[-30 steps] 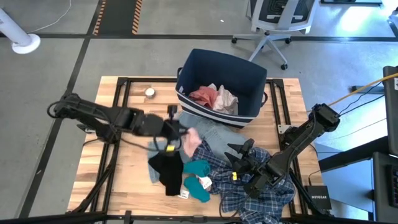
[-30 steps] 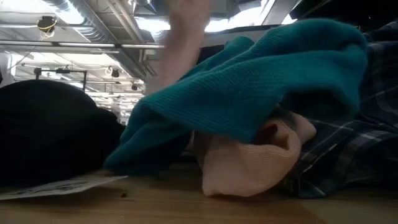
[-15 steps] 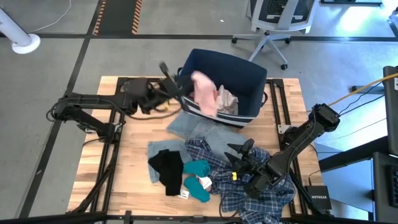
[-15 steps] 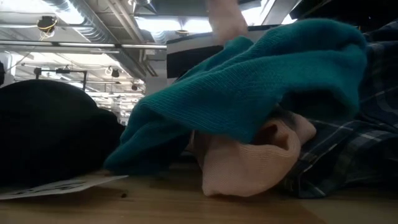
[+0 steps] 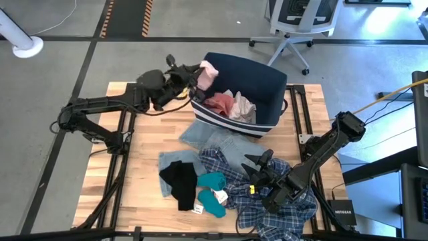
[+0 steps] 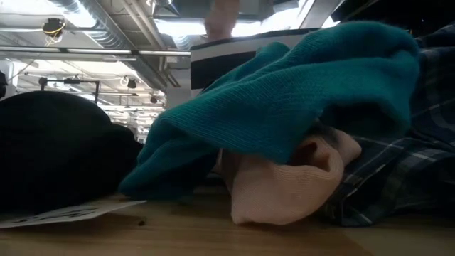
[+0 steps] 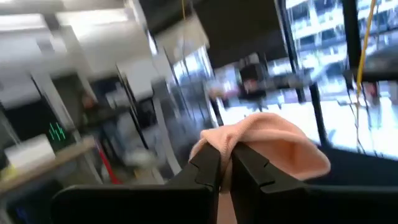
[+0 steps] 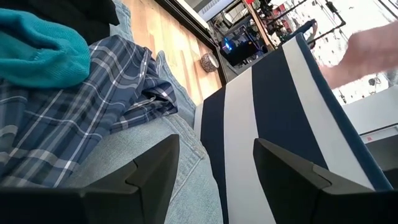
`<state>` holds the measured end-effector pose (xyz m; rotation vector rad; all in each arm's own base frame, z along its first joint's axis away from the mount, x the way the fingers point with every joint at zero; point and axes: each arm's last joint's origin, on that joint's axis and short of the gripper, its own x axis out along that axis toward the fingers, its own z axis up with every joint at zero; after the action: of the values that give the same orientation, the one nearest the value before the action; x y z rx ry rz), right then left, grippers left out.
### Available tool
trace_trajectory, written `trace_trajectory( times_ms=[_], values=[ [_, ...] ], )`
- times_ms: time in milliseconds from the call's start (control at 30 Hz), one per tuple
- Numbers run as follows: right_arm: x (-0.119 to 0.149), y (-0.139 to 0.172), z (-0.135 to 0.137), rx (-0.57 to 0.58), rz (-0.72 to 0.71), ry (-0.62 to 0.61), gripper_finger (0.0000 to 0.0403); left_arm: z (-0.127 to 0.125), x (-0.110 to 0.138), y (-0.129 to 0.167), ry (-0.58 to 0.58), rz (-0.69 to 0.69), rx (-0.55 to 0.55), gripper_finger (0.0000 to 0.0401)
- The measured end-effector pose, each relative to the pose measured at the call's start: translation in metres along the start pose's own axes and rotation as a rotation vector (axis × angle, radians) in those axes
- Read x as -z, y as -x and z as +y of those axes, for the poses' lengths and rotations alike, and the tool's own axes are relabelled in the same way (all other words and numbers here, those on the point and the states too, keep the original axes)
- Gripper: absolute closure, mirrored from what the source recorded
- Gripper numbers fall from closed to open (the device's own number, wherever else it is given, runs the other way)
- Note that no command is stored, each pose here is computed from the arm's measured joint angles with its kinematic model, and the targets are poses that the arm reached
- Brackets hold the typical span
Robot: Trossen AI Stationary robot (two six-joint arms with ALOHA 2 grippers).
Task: Sort clothes
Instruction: Put the left pink sock into the blue laundry organizer, then adjust the blue sock
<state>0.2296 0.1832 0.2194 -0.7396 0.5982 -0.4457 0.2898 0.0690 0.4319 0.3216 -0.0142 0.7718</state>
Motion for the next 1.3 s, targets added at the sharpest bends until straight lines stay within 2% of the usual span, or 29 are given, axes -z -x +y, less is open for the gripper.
trace_trajectory(
  times_ms=[100,233,467,567,633,700,767,867,1033,1100,1300],
  values=[
    [0.000,0.000,0.000,0.000,0.000,0.000,0.0178,-0.001,0.011,-0.001,0.043,0.096,0.021,0.0384],
    [0.000,0.000,0.000,0.000,0.000,0.000,0.0178,-0.001,0.020,-0.002,0.086,0.159,0.083,0.0370],
    [0.000,0.000,-0.001,0.030,-0.008,0.001,0.0178,-0.002,0.035,0.000,0.120,0.303,0.104,0.0290],
    [0.000,0.000,-0.001,0.022,-0.006,0.000,0.0178,-0.005,0.040,0.005,0.133,0.369,0.157,0.0254],
    [0.000,0.000,0.000,0.013,-0.004,0.001,0.0178,-0.007,0.044,0.012,0.135,0.469,0.204,0.0236],
    [0.000,0.000,-0.001,0.014,-0.004,0.000,0.0178,-0.010,0.046,0.024,0.189,0.601,0.238,0.0225],
    [0.000,0.000,0.000,0.013,-0.003,0.001,0.0178,-0.017,0.046,0.035,0.208,0.658,0.268,0.0219],
    [0.000,0.000,0.000,0.006,-0.002,-0.001,0.0178,-0.031,0.047,0.049,0.100,0.681,0.309,0.0218],
    [-0.004,0.000,0.001,-0.025,-0.015,0.003,0.0178,-0.047,0.045,0.069,0.011,0.629,0.229,0.0229],
    [-0.008,0.001,0.004,-0.101,-0.025,0.043,0.0178,-0.049,0.041,0.077,0.025,0.588,0.199,0.0234],
    [-0.039,0.004,-0.002,-0.335,-0.111,0.093,0.0178,-0.054,0.042,0.108,0.039,0.571,0.267,0.0242]
  ],
)
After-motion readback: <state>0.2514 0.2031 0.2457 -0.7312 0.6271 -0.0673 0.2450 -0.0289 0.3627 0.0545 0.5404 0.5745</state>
